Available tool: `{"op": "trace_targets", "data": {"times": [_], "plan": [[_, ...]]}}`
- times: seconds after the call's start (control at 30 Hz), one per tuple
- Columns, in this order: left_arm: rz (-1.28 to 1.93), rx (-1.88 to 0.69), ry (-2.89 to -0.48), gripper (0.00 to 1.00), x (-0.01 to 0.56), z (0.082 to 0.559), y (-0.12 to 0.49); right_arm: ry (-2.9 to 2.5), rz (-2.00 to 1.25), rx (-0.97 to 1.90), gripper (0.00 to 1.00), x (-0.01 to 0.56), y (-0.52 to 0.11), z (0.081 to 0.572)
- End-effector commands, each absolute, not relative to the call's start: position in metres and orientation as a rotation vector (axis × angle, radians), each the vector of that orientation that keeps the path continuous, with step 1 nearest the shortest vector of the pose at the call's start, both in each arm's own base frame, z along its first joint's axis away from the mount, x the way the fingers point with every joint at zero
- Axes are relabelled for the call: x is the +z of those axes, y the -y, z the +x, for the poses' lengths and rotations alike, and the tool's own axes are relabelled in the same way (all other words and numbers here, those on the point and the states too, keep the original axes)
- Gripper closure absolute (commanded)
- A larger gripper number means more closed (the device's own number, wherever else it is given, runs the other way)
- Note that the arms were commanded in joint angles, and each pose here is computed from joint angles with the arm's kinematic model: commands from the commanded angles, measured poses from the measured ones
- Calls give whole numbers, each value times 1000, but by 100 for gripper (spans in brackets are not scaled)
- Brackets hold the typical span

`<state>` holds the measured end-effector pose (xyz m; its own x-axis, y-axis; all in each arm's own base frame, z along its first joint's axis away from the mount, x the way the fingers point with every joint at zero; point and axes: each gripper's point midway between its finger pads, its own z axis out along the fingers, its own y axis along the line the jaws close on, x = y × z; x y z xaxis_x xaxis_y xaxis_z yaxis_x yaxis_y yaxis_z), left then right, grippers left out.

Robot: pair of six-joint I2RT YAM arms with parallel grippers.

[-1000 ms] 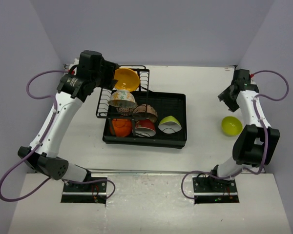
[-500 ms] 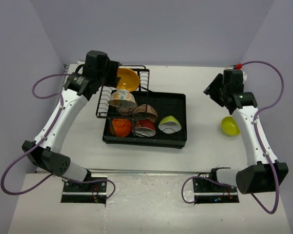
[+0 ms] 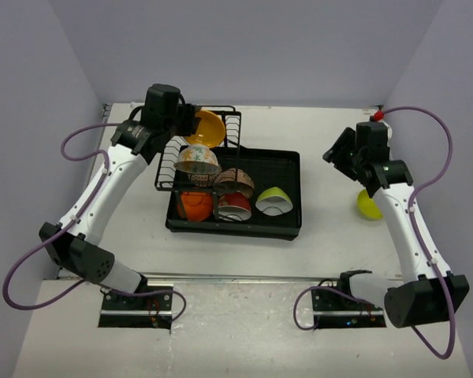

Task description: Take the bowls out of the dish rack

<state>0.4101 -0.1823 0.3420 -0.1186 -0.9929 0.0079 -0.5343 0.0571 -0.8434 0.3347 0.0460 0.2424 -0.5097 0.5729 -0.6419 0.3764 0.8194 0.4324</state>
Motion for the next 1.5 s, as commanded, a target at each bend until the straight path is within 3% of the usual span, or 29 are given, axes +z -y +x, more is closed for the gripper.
{"op": "trace_targets", "data": {"times": [0.0,0.33,0.8,1.23,1.47], "plan": [[-1570,-977,-1651,68,344,418,182,-2120,645,309,39,253,-46,333],[-1541,-1021,-1643,100,344,419,188,-2117,633,281,39,250,-41,325],[-1358,-1111,-1551,100,344,403,182,-2136,611,323,40,242,-49,321],[-1009,-1363,-1274,100,376,385,183,-2108,549,303,40,254,-48,324],[-931,-1407,-1206,100,421,384,186,-2106,524,311,40,266,-53,320]]}}
